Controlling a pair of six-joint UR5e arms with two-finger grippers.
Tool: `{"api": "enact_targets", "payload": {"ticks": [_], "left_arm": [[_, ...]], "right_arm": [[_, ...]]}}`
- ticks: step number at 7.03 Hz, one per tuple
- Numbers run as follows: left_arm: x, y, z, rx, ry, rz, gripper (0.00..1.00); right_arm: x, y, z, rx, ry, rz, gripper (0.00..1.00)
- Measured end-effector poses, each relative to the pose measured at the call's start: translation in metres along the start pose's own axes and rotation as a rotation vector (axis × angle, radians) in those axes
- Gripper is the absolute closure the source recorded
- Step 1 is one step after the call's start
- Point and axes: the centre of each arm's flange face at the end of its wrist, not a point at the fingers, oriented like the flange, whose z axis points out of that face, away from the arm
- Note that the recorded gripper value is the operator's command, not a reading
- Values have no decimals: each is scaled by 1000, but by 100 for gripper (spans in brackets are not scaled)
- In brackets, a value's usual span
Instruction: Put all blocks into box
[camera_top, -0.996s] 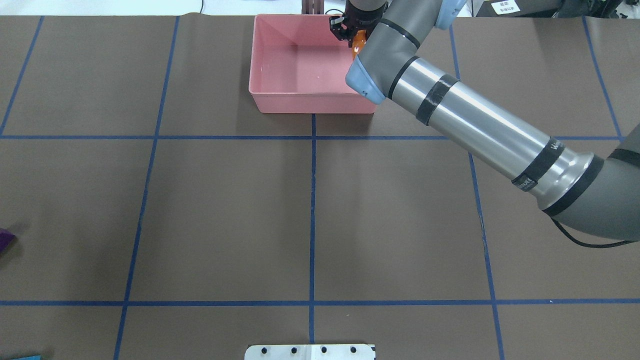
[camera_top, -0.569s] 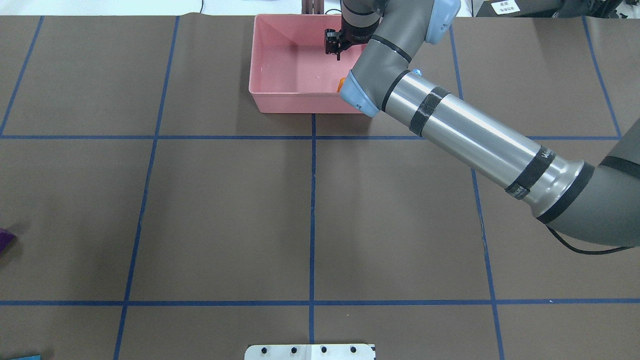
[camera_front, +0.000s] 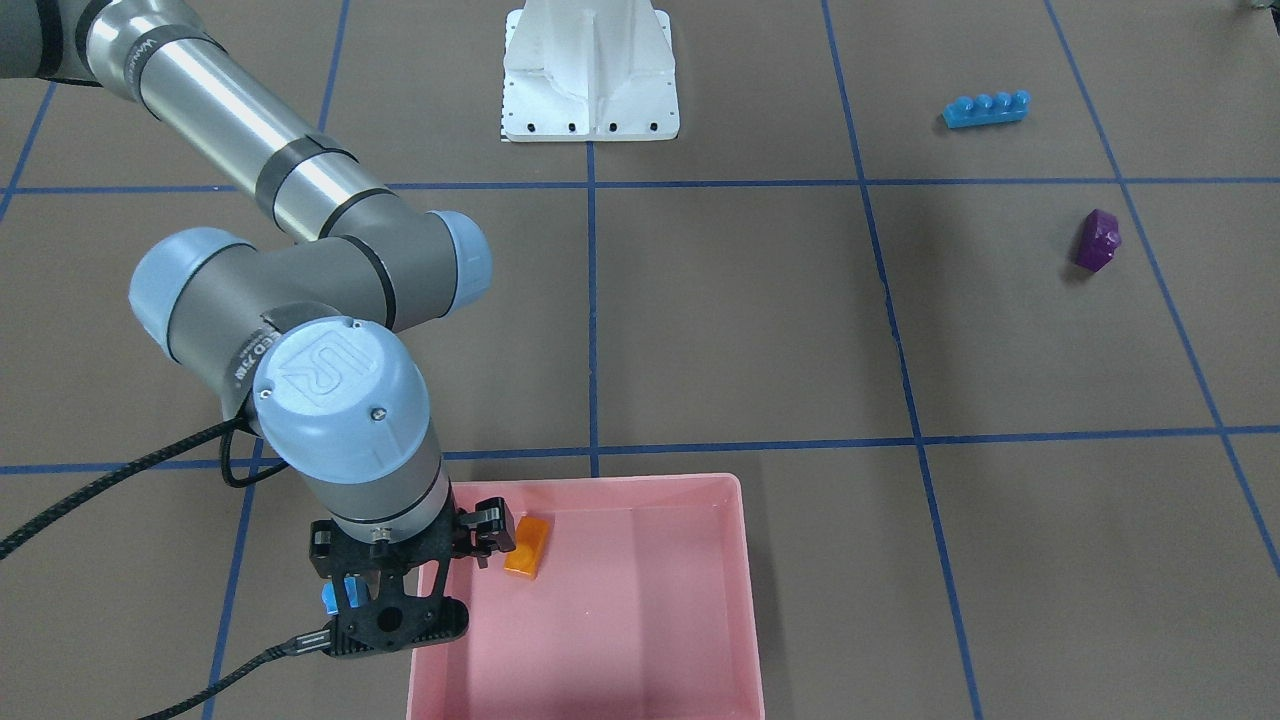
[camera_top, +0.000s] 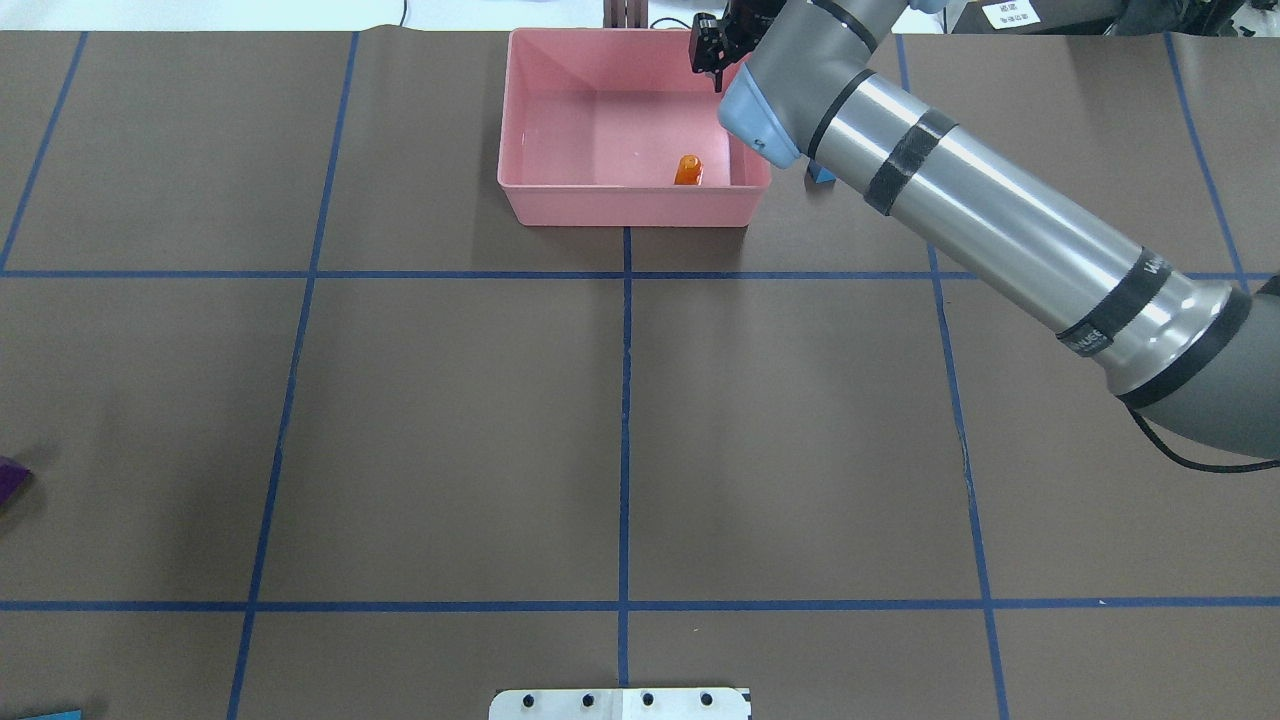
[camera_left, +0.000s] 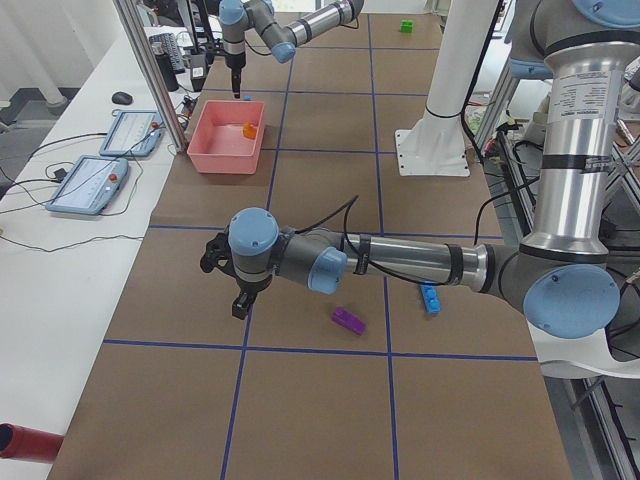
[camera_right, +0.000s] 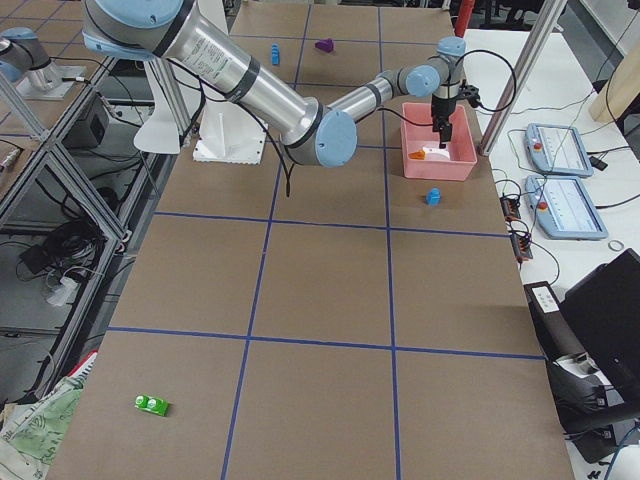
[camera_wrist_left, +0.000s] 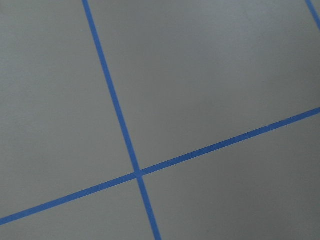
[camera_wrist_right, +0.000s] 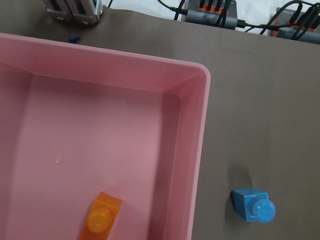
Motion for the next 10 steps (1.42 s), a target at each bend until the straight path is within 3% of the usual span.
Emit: {"api": "enact_targets", "payload": {"ticks": [3,6,8,10], "left_arm": [[16,77,45,-18,61,108,0],[38,120,98,-127,-3,210,0],[45,147,114,-180,-3,236,0],[54,156,124,-208,5,212,0]], "right_arm": [[94,44,-2,9,-22,-54,1],[211,124,-23,8,-60,-81,1],[248,176,-41,-22,-43,-103,1],[277,211,-38,-44,-28,-126,1]]}}
